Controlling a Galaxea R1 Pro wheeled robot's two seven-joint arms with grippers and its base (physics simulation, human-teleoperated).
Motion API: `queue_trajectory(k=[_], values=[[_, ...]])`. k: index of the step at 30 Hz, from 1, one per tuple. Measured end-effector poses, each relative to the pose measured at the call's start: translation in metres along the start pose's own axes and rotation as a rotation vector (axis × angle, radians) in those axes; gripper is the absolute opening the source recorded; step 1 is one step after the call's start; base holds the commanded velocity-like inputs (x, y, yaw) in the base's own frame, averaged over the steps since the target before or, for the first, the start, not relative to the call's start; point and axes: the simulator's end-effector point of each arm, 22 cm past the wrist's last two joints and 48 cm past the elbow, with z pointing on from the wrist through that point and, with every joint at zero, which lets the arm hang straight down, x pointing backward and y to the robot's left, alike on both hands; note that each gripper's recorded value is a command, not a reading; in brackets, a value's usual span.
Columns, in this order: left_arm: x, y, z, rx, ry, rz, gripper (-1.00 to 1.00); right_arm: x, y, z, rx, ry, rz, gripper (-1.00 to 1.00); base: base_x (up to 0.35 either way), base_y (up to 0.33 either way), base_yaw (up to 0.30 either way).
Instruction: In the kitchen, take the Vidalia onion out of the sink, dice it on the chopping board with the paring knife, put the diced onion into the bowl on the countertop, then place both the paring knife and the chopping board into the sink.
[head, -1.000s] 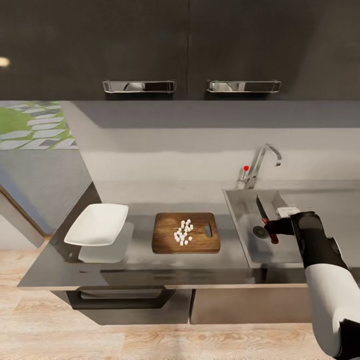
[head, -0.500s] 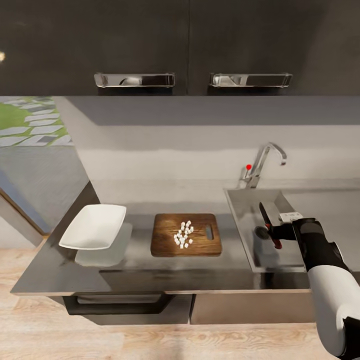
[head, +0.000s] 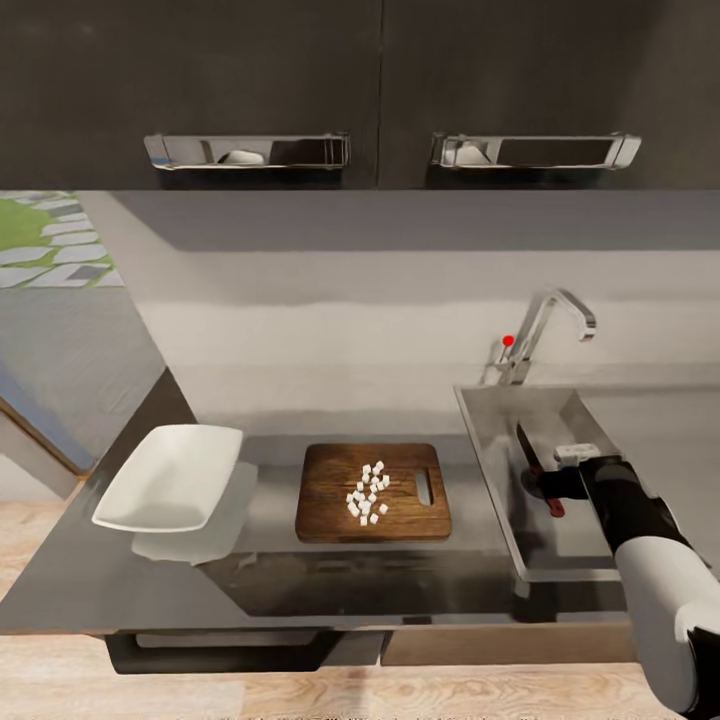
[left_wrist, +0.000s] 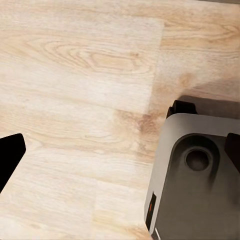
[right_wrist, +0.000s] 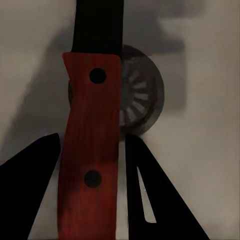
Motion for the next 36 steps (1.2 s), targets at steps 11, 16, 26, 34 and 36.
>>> queue_trajectory(k=[11, 16, 26, 34, 36], values=[[0.008, 0.001, 0.002, -0.002, 0.018, 0.004, 1.0, 0.022, -0.004, 0.016, -0.005, 0.033, -0.014, -1.0, 0.0, 0.0, 0.0], [0.009, 0.001, 0.002, -0.002, 0.019, 0.004, 1.0, 0.023, -0.004, 0.017, -0.006, 0.032, -0.016, 1.0, 0.0, 0.0, 0.0], [0.009, -0.002, 0.002, 0.002, 0.02, 0.005, 1.0, -0.005, -0.019, 0.003, 0.029, -0.03, -0.011, 1.0, 0.0, 0.0, 0.0], [0.01, -0.004, 0.002, 0.006, 0.021, 0.006, 1.0, -0.116, -0.055, -0.122, 0.099, -0.239, 0.099, 1.0, 0.0, 0.0, 0.0], [0.01, -0.004, 0.002, 0.006, 0.021, 0.006, 1.0, -0.132, -0.056, -0.143, 0.1, -0.291, 0.096, 1.0, -0.025, 0.0, 0.0]])
